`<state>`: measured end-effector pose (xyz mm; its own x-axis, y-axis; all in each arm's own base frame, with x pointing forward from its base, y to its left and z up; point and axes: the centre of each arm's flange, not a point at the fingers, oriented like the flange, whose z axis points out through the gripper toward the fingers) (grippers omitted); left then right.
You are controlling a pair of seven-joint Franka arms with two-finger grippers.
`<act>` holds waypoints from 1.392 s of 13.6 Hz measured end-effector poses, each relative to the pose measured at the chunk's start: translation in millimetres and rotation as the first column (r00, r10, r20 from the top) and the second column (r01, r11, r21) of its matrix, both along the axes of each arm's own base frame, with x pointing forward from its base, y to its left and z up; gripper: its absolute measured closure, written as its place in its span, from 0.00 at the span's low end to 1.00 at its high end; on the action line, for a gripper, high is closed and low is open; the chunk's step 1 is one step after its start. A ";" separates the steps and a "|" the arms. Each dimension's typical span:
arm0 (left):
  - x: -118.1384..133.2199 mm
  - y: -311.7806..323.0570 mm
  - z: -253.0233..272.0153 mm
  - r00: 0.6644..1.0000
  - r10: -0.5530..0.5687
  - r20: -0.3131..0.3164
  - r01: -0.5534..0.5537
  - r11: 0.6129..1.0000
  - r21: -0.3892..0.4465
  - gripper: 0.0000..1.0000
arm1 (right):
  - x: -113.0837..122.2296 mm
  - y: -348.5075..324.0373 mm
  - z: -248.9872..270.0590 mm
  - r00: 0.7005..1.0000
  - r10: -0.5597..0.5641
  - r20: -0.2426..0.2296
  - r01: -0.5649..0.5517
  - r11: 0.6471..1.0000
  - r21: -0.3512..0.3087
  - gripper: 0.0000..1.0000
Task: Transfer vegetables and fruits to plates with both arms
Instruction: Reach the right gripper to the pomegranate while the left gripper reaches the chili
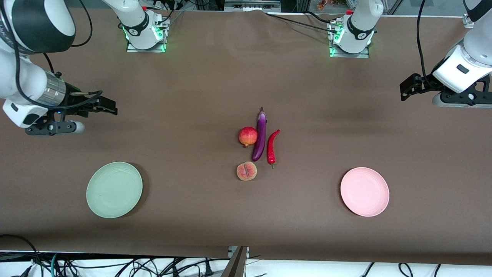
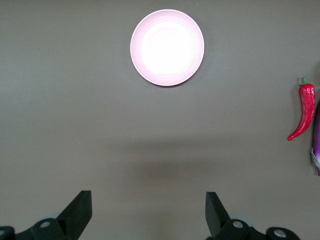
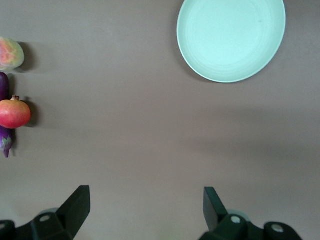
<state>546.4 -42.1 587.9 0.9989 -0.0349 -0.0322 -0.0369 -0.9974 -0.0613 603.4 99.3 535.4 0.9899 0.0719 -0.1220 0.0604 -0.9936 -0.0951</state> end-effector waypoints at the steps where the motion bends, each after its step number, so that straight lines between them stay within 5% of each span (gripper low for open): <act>1: -0.1 -0.3 -0.1 1.000 -0.001 -0.001 0.001 1.000 0.000 0.00 | 0.0 7.1 -0.7 1.000 0.011 0.005 -0.011 1.000 0.001 0.00; 5: -1.8 -9.5 -10.0 0.999 -0.013 -0.049 0.012 1.000 -0.010 0.00 | 5.5 32.3 -12.3 0.999 0.042 0.026 -0.043 0.999 0.006 0.00; 12: 19.5 -56.6 -91.2 0.976 -0.054 -0.209 0.019 0.986 -0.163 0.00 | 30.1 106.2 -86.4 0.999 -0.031 0.044 0.028 0.998 0.056 0.00; 15: 34.2 -104.9 -145.3 0.978 -0.114 -0.177 0.080 0.979 -0.187 0.00 | 38.1 138.0 -129.3 0.996 -0.067 0.054 0.064 0.996 0.060 0.00; 19: 19.1 -183.6 -216.0 0.970 -0.222 -0.099 0.195 0.953 -0.231 0.00 | 36.5 169.3 -161.4 0.993 -0.109 0.048 0.106 0.993 0.058 0.00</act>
